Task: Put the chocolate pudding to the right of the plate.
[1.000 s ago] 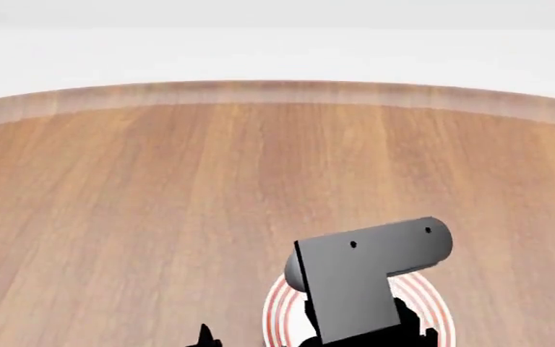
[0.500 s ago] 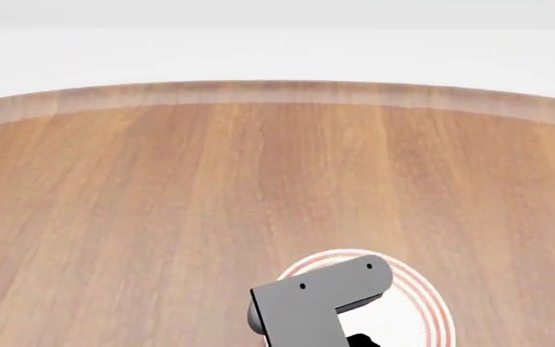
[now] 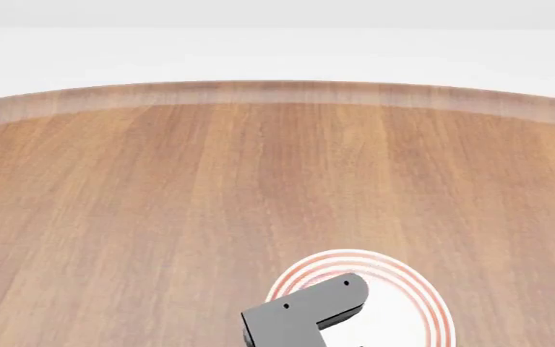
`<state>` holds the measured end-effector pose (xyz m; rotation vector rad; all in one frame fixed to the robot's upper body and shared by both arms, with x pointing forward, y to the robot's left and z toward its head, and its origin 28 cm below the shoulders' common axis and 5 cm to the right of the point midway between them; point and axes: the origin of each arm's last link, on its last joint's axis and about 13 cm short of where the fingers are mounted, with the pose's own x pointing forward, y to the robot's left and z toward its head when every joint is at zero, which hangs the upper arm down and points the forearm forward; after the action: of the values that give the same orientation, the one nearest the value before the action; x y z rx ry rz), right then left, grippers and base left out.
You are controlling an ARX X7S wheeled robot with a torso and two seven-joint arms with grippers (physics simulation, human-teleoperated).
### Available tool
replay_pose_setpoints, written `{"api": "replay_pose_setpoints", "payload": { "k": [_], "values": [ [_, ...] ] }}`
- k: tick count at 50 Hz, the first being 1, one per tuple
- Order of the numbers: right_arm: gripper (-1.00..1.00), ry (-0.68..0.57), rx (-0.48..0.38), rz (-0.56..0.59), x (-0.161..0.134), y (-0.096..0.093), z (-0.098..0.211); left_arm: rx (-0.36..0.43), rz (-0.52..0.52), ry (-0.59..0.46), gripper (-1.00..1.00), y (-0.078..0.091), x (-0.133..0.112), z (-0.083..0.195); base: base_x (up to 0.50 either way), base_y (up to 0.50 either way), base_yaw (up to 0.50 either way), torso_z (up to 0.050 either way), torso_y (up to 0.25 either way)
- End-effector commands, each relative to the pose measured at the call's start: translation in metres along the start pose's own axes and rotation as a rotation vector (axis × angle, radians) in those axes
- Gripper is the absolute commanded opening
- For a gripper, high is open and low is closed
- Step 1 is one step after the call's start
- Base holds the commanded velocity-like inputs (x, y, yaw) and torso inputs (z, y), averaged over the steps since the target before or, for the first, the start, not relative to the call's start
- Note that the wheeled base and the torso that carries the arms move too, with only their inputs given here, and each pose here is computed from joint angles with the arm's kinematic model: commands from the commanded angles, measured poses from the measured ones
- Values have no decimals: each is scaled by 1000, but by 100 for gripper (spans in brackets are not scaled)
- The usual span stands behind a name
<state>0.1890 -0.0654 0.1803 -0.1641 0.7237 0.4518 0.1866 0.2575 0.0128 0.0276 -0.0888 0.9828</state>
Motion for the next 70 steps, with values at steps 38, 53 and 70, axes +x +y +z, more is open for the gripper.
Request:
{"api": "replay_pose_setpoints", "payload": {
  "k": [38,53,70],
  "values": [
    [100,172,-258,107,57,-1,-2,-9,3,6,100,1,1,0,0,0,0,0,0],
    [100,193,-240,160,78,-7,-5,-8,4,6,100,0,1,1,0,0,0,0,0],
    [100,272,-163,185,103,-18,-22,-7,4,5,100,0,1,1,0,0,0,0,0]
  ]
}}
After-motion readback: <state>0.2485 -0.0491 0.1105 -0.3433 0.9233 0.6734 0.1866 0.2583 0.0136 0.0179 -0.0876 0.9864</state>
